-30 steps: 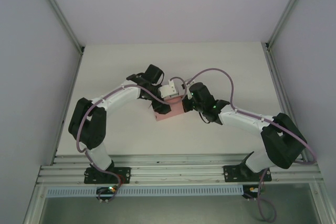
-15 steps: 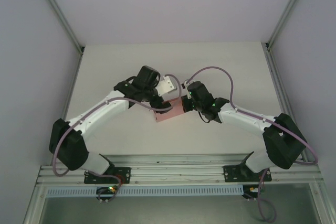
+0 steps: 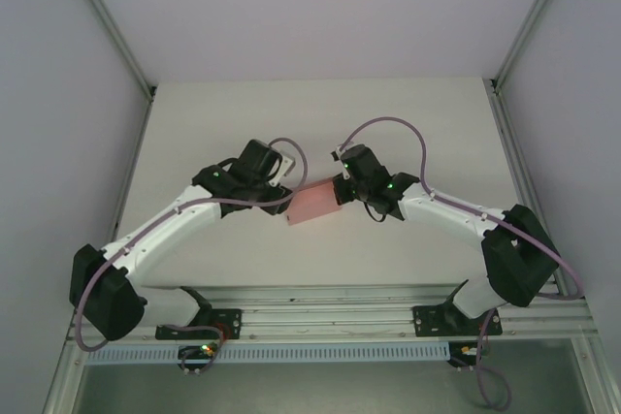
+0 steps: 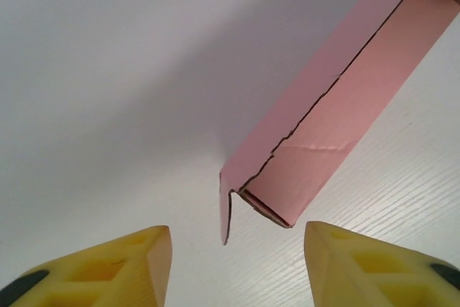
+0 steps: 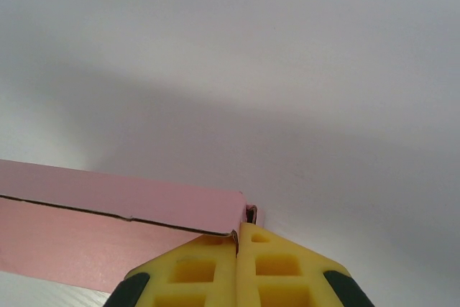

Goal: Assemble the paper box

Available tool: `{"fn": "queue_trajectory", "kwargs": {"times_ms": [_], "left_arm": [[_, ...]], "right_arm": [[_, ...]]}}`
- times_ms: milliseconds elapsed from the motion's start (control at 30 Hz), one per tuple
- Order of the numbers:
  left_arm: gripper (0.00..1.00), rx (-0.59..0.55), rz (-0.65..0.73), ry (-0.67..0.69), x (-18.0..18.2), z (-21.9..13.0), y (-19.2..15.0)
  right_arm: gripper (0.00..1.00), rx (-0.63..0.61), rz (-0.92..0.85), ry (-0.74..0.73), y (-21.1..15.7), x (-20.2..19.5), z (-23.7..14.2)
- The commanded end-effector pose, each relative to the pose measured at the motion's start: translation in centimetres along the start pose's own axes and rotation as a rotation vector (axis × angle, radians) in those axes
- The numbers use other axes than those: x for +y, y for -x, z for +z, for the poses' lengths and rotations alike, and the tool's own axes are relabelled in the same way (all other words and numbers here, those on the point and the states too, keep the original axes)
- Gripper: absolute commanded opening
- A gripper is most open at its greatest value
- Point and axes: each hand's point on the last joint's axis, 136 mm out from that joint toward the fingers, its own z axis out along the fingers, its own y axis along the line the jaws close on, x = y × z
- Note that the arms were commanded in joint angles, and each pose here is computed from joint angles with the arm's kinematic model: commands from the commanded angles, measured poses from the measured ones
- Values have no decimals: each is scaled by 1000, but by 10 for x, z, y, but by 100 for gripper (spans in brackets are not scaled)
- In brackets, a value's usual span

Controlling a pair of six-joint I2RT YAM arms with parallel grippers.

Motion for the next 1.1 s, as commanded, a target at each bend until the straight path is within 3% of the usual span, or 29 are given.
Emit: {"fn": "queue_trajectory", "kwargs": {"times_ms": [0,67,200,267,567,767,833,1067], "left_arm": [[41,76,-61,38,7,9,-13],[32,104,-71,47,8,15,-16],[31,133,-70,43,7,22,-19],[25,124,-74,50,8,23,-16],[26,108,-110,71,15,24,-5],[7,105,-131,30,9,24,1],[0,109,-170,46,13,26,2],[0,141,-478,-113,9,32,8]], "right_arm": [[2,142,3,-16,-37,-3,4],[2,139,3,-10,-37,-2,3],[2,140,-1,-2,-35,-1,3],[2,144,-1,-3,-36,-1,3],[2,159,-2,-8,-42,-2,2],[2,161,1,-10,-42,-3,2],[2,159,7,-13,-41,-3,2],[3,159,12,-91,-42,-7,-1]]}}
